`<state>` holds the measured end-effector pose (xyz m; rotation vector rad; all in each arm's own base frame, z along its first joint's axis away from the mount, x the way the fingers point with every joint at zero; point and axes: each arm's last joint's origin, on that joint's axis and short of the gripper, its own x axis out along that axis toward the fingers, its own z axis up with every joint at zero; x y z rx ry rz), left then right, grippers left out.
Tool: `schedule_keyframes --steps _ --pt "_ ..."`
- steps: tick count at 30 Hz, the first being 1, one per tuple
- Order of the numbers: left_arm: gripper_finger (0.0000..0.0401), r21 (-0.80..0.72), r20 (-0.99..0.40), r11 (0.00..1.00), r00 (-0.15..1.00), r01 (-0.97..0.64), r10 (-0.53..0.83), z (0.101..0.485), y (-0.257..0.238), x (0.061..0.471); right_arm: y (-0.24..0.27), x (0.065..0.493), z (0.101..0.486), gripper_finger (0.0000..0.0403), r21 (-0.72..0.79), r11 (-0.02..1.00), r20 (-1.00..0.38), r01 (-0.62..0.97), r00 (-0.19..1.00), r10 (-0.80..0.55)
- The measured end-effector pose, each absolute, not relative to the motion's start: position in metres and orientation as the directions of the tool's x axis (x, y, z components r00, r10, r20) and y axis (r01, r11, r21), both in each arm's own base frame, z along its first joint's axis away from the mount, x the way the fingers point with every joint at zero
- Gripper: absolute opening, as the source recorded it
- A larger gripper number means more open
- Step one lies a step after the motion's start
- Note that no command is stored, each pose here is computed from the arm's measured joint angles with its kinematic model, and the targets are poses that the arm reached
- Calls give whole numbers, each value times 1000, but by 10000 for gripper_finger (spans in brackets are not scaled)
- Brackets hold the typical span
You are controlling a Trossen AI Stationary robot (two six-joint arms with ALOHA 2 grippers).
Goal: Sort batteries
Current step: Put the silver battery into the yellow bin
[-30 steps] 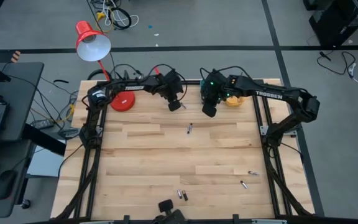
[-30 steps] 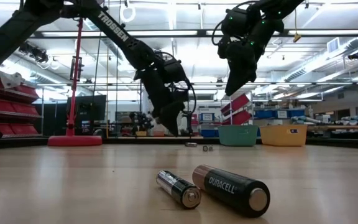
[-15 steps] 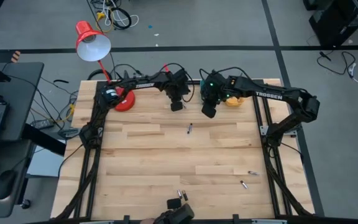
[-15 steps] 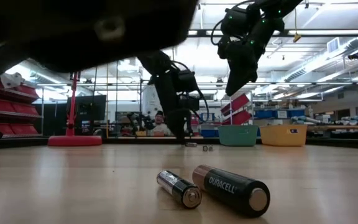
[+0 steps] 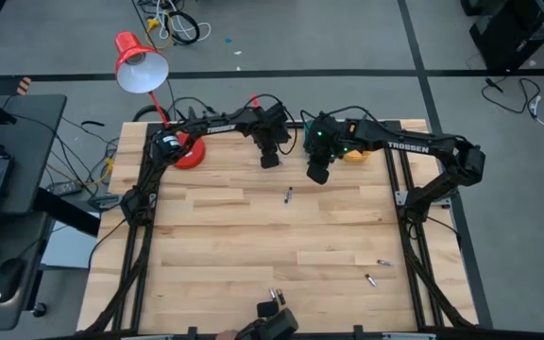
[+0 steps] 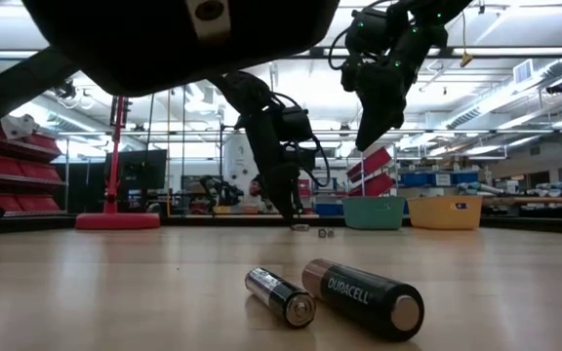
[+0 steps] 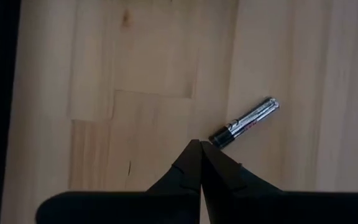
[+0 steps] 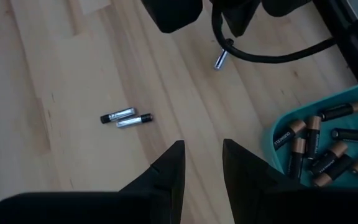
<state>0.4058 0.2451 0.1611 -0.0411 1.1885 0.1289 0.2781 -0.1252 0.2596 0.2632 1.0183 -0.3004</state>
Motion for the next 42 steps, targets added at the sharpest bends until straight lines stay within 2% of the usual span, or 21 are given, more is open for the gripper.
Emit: schedule_keyframes --steps 11,25,28,32,35,39,42 --pt "12 10 -925 996 378 -89 43 158 247 405 -125 278 260 94 79 925 -863 371 491 -123" --pt "12 -115 -903 993 414 19 -113 149 261 392 -126 280 260 94 74 928 -855 364 503 -129" --pt "12 -118 -892 992 433 45 -125 150 263 392 -129 286 264 94 63 929 -807 366 566 -168" --pt "12 -127 -854 989 500 73 -147 152 265 396 -137 298 259 94 41 891 -657 451 685 -317" --pt "12 -125 -824 984 539 124 -173 153 266 399 -141 299 249 88 57 870 -579 490 726 -371" --pt "12 -115 -827 985 538 125 -165 153 267 398 -142 294 234 74 67 865 -575 497 728 -374" --pt "12 -73 -865 996 493 59 -93 153 271 394 -142 290 223 65 29 875 -586 484 717 -377"
